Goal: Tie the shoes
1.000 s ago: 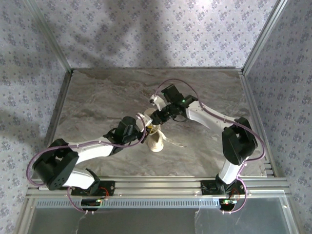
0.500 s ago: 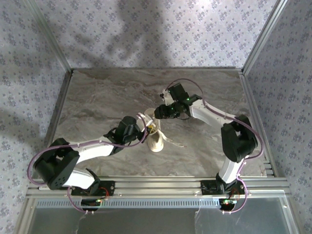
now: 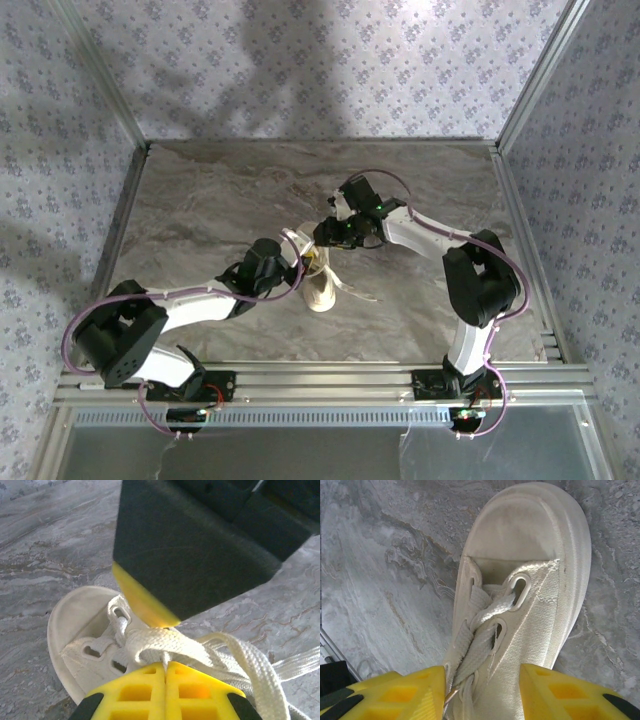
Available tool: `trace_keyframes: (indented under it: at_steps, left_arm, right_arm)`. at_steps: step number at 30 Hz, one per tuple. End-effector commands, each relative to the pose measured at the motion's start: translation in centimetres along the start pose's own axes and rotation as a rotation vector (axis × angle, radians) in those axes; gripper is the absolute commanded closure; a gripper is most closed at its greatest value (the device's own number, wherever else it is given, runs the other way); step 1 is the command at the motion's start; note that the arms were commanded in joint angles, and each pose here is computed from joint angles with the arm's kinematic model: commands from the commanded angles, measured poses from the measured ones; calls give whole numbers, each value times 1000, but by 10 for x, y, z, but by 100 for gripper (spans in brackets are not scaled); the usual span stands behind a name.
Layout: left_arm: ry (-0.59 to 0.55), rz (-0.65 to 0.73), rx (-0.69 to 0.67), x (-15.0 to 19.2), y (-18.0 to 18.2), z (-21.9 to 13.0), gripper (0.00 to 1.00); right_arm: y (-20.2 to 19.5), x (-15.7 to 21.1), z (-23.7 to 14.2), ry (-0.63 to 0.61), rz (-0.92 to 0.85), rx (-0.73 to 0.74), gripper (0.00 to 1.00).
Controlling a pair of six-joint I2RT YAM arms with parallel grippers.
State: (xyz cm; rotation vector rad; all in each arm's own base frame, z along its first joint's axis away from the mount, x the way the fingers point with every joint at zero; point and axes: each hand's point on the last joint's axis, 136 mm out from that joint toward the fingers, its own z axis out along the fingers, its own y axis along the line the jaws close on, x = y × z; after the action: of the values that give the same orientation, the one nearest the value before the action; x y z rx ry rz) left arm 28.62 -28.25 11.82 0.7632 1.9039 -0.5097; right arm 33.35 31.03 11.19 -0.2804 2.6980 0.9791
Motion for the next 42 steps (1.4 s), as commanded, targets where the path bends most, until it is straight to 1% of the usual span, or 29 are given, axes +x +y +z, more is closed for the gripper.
trace_keyframes:
  at_steps: [1,6,9,10,14,16,21,27,32,34,36,39,41,42]
  left_arm:
    - [-76,-5,0,-26,-3,2,100]
    - [-64,-5,8,-23,-6,6,100]
    - [-58,-4,13,-21,-9,8,100]
    - [-60,-5,14,-22,-10,8,100]
    - [-60,-1,8,-22,-9,8,100]
    - [-64,2,5,-24,-9,8,100]
    - [-71,9,-1,-27,-8,4,100]
    - [-62,9,-9,-26,-7,-3,85]
    - [-74,9,-8,-32,-7,-14,64]
    - [-64,6,4,-33,-10,-21,61]
    - [-51,-3,24,-33,-14,-31,59]
    - [-57,-59,11,-39,-11,-50,57]
    - [-58,-151,-13,-44,0,-61,55]
    - [-56,-183,-2,-48,3,-65,54]
  right_arm:
    - [6,2,0,7,27,-33,56]
    - [12,0,0,-1,22,-61,57]
    - [18,-2,-1,-2,20,-89,60]
    - [18,-2,-1,-2,20,-97,64]
    - [22,-2,-4,-6,8,-114,91]
    - [23,-2,-6,-11,-4,-117,100]
    - [24,-9,-18,-64,-55,-87,100]
    - [26,-19,-39,-156,-132,-31,100]
    - [25,-26,-52,-212,-173,12,100]
    - [28,-29,-57,-235,-194,23,100]
    - [32,-34,-63,-254,-221,25,100]
    - [46,-36,-67,-262,-284,-6,100]
    - [61,-36,-70,-270,-342,-46,100]
    - [67,-36,-71,-275,-369,-63,100]
